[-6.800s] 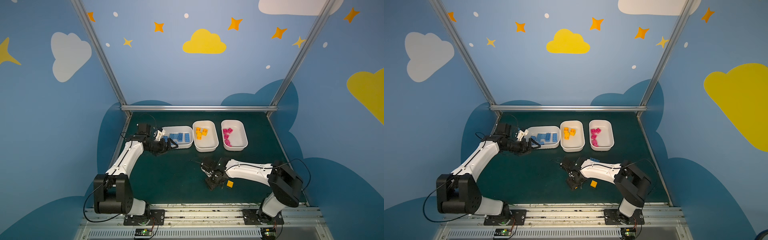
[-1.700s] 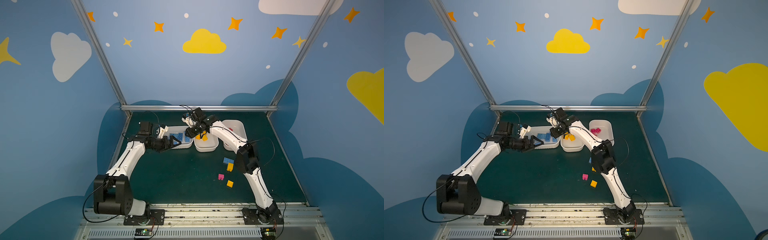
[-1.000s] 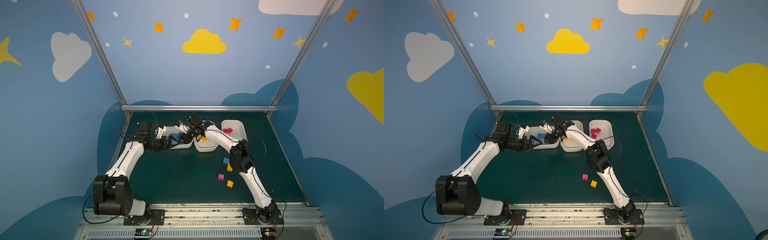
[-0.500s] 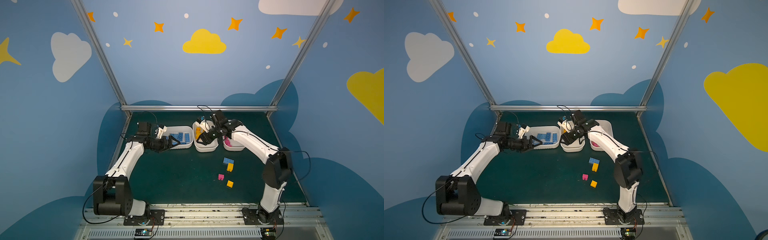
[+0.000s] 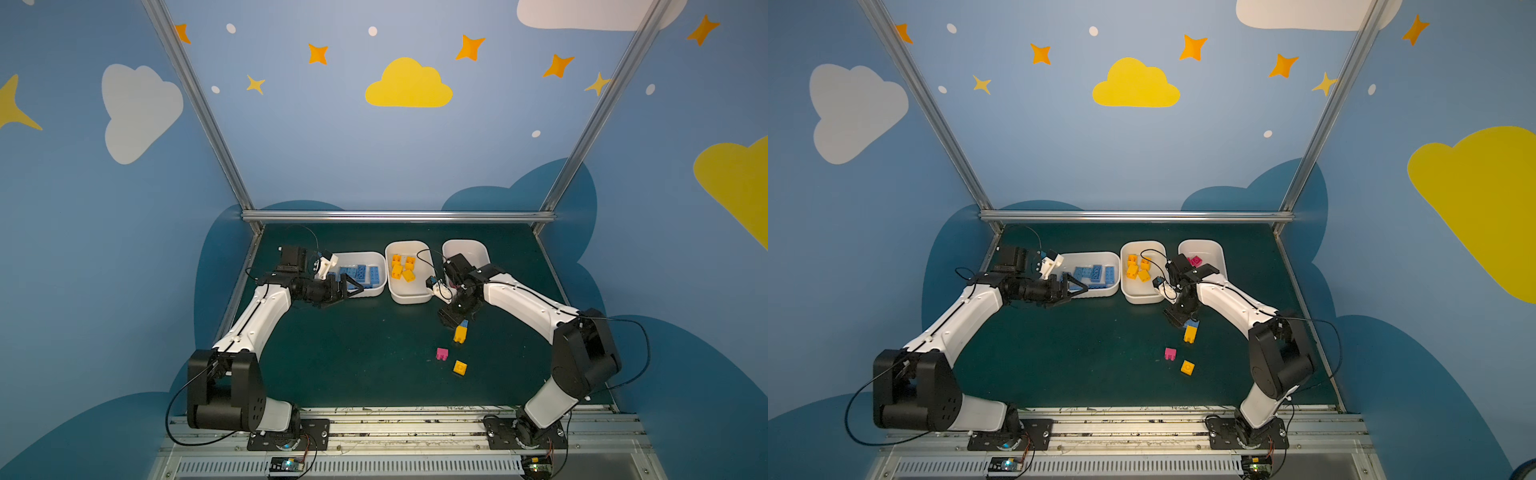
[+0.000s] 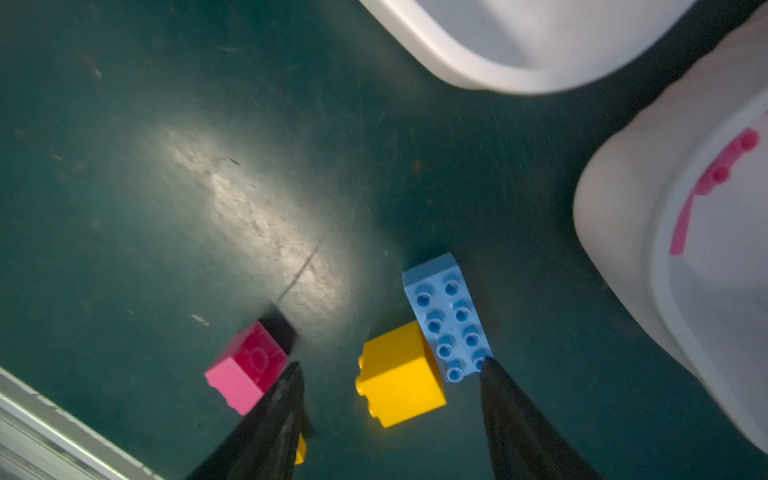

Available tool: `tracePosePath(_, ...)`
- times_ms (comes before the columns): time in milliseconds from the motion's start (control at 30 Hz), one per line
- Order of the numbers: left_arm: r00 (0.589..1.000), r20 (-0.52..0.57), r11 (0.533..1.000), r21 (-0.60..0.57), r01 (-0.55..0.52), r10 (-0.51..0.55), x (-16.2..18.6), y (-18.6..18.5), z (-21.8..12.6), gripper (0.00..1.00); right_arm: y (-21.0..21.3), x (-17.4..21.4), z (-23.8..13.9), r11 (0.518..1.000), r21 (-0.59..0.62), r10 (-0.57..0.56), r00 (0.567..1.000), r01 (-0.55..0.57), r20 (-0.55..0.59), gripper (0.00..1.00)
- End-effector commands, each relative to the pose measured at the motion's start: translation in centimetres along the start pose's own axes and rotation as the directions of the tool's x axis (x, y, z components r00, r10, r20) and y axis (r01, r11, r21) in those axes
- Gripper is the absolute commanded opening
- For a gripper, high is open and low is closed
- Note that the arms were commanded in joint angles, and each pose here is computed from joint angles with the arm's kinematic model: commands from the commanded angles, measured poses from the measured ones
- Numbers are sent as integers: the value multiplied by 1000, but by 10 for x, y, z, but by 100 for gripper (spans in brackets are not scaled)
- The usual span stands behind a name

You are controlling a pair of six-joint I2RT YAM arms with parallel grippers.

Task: Sort the legos into containers by color
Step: 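Move the right gripper to the loose bricks and grasp a blue 2x2 brick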

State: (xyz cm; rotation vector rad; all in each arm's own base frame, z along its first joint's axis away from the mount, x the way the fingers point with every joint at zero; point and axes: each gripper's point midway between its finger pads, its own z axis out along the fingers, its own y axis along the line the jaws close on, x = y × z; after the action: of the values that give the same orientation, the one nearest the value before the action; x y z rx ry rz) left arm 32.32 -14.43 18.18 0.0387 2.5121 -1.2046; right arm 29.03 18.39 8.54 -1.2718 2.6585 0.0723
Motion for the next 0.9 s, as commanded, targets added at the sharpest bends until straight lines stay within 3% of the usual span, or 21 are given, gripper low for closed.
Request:
tracePosePath(0,1000,-8,1000,16,0,0,1,-2,4,99,-14,12,12,997,49,-50,995,55,-90,67)
tracePosePath(467,1000,-19,1000,13,-6,6,3,-1,8,100,-23,18,51,995,38,-88,975,98,-205,60)
tracePosePath(867,1000,-18,1000,13,-5,6,2,-1,8,100,-26,22,52,992,48,-100,966,114,-237,29)
